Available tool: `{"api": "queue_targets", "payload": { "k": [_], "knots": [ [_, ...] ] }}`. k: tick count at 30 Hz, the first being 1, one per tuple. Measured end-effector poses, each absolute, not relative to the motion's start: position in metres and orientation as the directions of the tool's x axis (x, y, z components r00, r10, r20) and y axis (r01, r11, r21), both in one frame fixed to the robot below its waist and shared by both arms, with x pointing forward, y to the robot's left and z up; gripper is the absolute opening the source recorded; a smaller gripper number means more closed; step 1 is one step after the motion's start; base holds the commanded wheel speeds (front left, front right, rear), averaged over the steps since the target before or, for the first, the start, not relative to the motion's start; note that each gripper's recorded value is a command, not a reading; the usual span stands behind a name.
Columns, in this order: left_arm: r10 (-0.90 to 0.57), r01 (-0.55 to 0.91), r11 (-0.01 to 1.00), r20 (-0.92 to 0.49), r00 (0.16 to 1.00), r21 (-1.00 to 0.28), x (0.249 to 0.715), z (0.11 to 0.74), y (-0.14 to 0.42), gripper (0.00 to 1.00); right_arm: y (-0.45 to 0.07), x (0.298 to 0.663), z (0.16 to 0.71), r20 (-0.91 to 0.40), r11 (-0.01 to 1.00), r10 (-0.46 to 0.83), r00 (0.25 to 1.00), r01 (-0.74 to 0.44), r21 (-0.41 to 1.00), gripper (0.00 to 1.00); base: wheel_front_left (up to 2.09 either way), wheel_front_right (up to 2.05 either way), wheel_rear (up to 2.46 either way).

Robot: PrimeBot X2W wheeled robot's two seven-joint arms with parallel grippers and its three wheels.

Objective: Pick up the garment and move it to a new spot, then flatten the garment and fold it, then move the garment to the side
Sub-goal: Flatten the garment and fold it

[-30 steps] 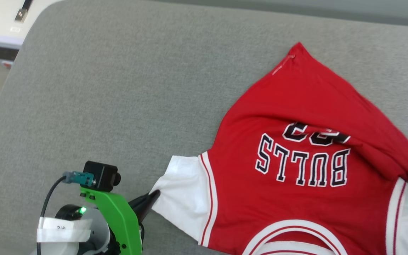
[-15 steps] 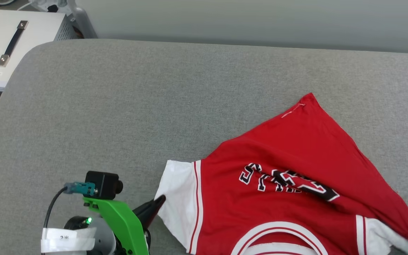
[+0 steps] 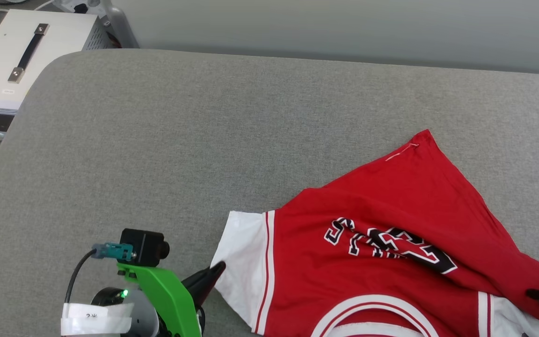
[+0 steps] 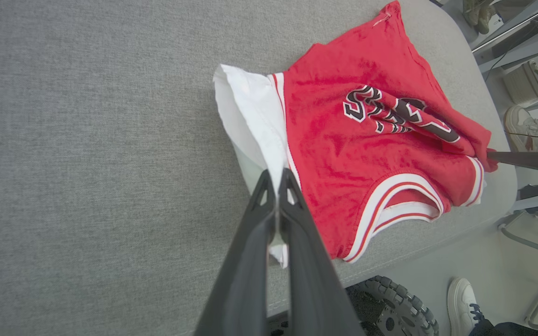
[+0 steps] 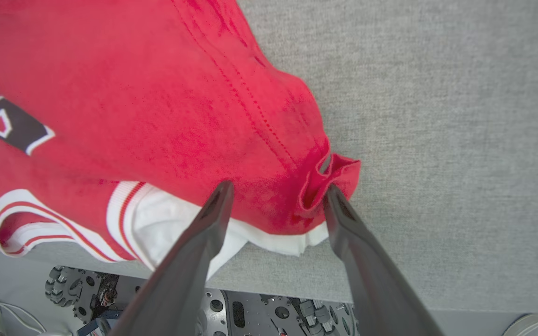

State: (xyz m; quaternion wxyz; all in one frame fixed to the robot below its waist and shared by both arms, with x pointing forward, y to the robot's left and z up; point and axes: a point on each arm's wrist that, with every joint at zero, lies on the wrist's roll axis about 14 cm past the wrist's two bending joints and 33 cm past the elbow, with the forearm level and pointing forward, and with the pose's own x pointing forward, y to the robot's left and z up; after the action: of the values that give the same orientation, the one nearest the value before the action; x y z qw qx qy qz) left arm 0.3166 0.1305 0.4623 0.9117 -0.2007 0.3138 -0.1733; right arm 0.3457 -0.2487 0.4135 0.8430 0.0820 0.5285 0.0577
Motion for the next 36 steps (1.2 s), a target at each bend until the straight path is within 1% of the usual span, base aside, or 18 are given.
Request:
{"api": "queue_targets", "payload": {
  "k": [6, 10, 14, 17, 23, 24, 28, 32, 36],
  "knots": [
    [-0.441, 0.18, 0.853, -0.491, 0.751, -0.49, 0.32, 0.464, 0.132, 0.0, -0.208, 0.39, 0.454, -0.833, 0.961, 0.275, 0.48, -0.175, 0.216, 1.0, 0.0, 0.0, 0.0],
    [-0.424, 0.175, 0.865, -0.501, 0.754, -0.47, 0.328, 0.461, 0.137, 0.0, -0.181, 0.422, 0.471, -0.816, 0.942, 0.318, 0.483, -0.262, 0.212, 1.0, 0.0, 0.0, 0.0],
    [-0.427, 0.18, 0.865, -0.5, 0.753, -0.467, 0.335, 0.459, 0.136, 0.0, -0.163, 0.454, 0.475, -0.819, 0.932, 0.317, 0.478, -0.314, 0.178, 1.0, 0.0, 0.0, 0.0],
    [-0.424, 0.171, 0.866, -0.509, 0.749, -0.47, 0.339, 0.455, 0.136, 0.0, -0.15, 0.478, 0.468, -0.836, 0.929, 0.307, 0.455, -0.336, 0.158, 1.0, 0.0, 0.0, 0.0],
    [-0.409, 0.143, 0.866, -0.513, 0.755, -0.479, 0.345, 0.448, 0.14, 0.0, -0.131, 0.514, 0.446, -0.873, 0.919, 0.279, 0.401, -0.375, 0.121, 1.0, 0.0, 0.0, 0.0],
    [-0.396, 0.125, 0.871, -0.529, 0.751, -0.474, 0.345, 0.443, 0.142, 0.0, -0.123, 0.527, 0.432, -0.891, 0.916, 0.261, 0.372, -0.387, 0.107, 1.0, 0.0, 0.0, 0.0],
    [-0.366, 0.091, 0.881, -0.545, 0.755, -0.465, 0.345, 0.437, 0.15, 0.0, -0.113, 0.538, 0.412, -0.913, 0.904, 0.24, 0.329, -0.418, 0.087, 1.0, 0.0, 0.0, 0.0],
    [-0.357, 0.071, 0.878, -0.547, 0.757, -0.474, 0.346, 0.433, 0.151, 0.0, -0.109, 0.541, 0.389, -0.938, 0.888, 0.204, 0.282, -0.456, 0.056, 1.0, 0.0, 0.0, 0.0],
    [-0.337, 0.043, 0.884, -0.569, 0.75, -0.466, 0.343, 0.425, 0.157, 0.0, -0.107, 0.542, 0.376, -0.947, 0.883, 0.194, 0.254, -0.466, 0.056, 1.0, 0.0, 0.0, 0.0]
  ]
}}
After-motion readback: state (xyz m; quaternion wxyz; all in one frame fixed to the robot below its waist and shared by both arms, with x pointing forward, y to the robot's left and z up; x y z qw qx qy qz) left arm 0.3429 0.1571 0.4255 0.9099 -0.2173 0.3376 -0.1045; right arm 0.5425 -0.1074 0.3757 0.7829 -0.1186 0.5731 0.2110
